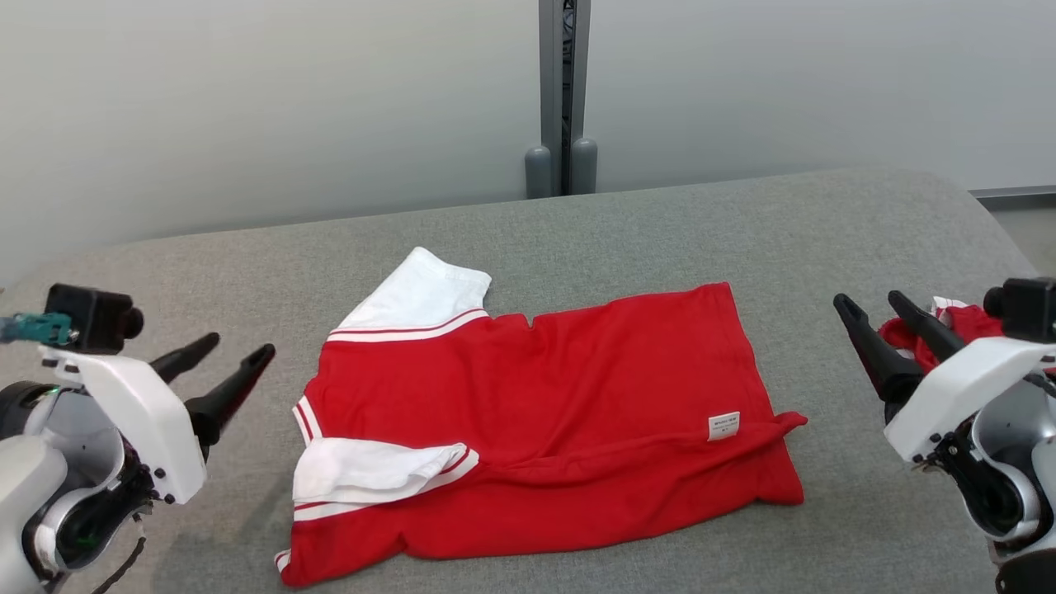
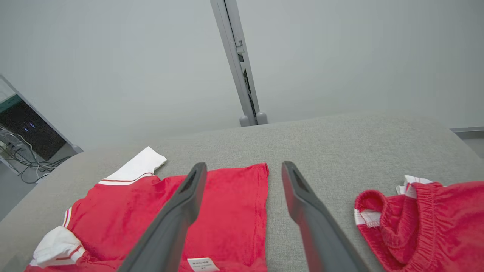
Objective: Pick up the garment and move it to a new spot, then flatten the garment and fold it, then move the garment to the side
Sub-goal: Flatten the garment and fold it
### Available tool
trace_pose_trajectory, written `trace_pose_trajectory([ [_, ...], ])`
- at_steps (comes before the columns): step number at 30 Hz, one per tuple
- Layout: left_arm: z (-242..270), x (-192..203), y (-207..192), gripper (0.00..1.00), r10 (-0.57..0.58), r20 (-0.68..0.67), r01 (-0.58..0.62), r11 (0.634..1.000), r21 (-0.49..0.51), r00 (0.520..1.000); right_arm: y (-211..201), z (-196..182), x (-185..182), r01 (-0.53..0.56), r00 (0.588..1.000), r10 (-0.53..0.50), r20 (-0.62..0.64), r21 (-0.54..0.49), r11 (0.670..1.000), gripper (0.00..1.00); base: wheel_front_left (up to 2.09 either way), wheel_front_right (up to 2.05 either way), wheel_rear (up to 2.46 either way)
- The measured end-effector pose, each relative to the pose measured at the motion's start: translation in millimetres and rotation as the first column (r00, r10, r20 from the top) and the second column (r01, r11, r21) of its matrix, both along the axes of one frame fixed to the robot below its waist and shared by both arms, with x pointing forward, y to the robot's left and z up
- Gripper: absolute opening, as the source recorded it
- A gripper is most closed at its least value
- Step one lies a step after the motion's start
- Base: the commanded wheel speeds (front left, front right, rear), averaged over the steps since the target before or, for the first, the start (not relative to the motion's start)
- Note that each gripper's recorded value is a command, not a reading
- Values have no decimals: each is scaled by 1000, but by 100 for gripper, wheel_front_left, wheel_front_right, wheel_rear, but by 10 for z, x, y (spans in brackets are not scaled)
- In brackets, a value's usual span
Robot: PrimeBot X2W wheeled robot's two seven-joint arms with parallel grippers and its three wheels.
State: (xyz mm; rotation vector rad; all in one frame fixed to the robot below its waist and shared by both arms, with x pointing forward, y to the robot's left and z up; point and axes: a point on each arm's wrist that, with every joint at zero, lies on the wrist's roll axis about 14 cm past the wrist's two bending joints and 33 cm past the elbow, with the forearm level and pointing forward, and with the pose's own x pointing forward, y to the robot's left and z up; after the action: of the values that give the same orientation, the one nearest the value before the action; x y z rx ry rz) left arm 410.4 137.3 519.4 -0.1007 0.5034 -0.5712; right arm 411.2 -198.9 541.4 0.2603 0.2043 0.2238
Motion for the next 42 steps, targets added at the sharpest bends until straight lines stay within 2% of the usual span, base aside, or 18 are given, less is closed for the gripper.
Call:
trace_pose_trajectory([
  [4, 124, 6, 187, 100, 134, 169, -132, 991, -23, 976, -15, 123, -72, 47, 990, -48, 132, 13, 999, 100, 0, 0, 0],
  [10, 155, -146, 233, 100, 275, 299, -258, 961, -96, 914, -95, 191, -221, 138, 948, -149, 283, 60, 989, 100, 0, 0, 0],
  [13, 147, -202, 222, 100, 345, 305, -320, 938, -131, 887, -118, 13, -323, 176, 945, -192, 266, 82, 981, 100, 0, 0, 0],
  [16, 271, -253, 157, 100, 381, 370, -339, 924, -177, 847, -141, -206, -435, 206, 950, -222, 221, 93, 974, 100, 0, 0, 0],
  [19, 149, -383, 189, 100, 418, 393, -386, 908, -162, 819, -148, -428, -548, 227, 957, -239, 166, 88, 970, 100, 0, 0, 0],
  [24, 66, -515, 243, 100, 505, 394, -460, 863, -208, 768, -111, -605, -623, 236, 962, -244, 125, 76, 969, 100, 0, 0, 0],
  [34, -177, -645, 310, 100, 508, 381, -474, 860, -186, 772, 40, -831, -595, 189, 980, -191, 56, 32, 981, 100, 0, 0, 0],
  [42, -737, -812, 317, 100, 464, 228, -463, 884, -60, 856, 150, -1004, -528, 143, 989, -143, -22, 9, 990, 100, 0, 0, 0],
])
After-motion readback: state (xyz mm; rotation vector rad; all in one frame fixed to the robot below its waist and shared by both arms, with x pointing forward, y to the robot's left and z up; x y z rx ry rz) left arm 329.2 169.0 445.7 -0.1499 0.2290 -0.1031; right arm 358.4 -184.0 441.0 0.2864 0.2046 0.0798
